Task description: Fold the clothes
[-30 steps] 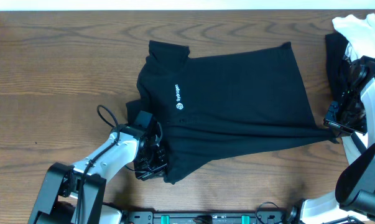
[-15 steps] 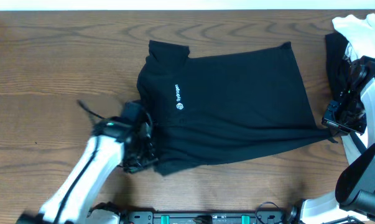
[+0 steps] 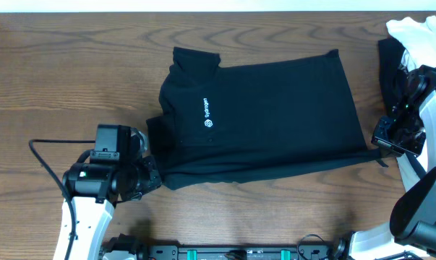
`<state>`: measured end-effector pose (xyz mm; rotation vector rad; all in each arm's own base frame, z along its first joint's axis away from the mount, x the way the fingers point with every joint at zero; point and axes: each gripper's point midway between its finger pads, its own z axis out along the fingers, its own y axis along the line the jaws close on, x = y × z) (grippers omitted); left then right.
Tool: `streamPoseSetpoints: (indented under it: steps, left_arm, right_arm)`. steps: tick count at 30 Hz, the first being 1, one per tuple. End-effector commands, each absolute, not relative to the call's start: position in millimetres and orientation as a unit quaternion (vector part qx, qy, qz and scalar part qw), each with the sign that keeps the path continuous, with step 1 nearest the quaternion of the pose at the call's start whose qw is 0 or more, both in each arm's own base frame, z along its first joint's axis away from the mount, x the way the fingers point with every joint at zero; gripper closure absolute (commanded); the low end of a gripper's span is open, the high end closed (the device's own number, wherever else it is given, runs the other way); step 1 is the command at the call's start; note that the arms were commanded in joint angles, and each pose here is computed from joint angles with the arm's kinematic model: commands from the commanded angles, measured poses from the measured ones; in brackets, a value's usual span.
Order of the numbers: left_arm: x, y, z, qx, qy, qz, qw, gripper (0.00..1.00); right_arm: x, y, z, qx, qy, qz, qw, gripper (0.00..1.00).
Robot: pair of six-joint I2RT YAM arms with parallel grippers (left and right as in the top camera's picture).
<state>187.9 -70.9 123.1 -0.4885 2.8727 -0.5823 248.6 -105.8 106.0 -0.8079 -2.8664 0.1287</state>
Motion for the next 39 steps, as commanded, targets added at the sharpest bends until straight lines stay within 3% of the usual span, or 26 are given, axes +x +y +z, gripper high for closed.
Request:
streamPoseSetpoints:
  steps: [1,10,18,24,39]
  left_arm:
    - [189.7,-63.9,126.5,-0.161,0.965,-0.185,0.097,0.94]
    - [188.8,-73.8,131.1,-0.137,0.963,-0.214,0.095,0.94]
    - [193.6,-82.3,154.3,-0.118,0.957,-0.241,0.109,0.94]
    - [196.8,-81.2,177.1,-0.108,0.956,-0.239,0.129,0.94]
    - [180.4,-61.6,179.4,-0.119,0.964,-0.186,0.149,0.94]
  right_arm:
    - [247.0,-106.6,122.6,-0.271,-0.96,0.045,0.047,0.99]
    - [227.7,-103.3,151.0,-0.281,-0.959,0.049,-0.009,0.99]
    - [204.7,-96.2,143.2,-0.297,-0.953,0.051,-0.029,0.99]
    - [196.9,-100.3,137.9,-0.325,-0.943,0.055,-0.036,0.99]
    - [181.0,-113.8,158.0,-0.365,-0.925,0.071,-0.077,0.99]
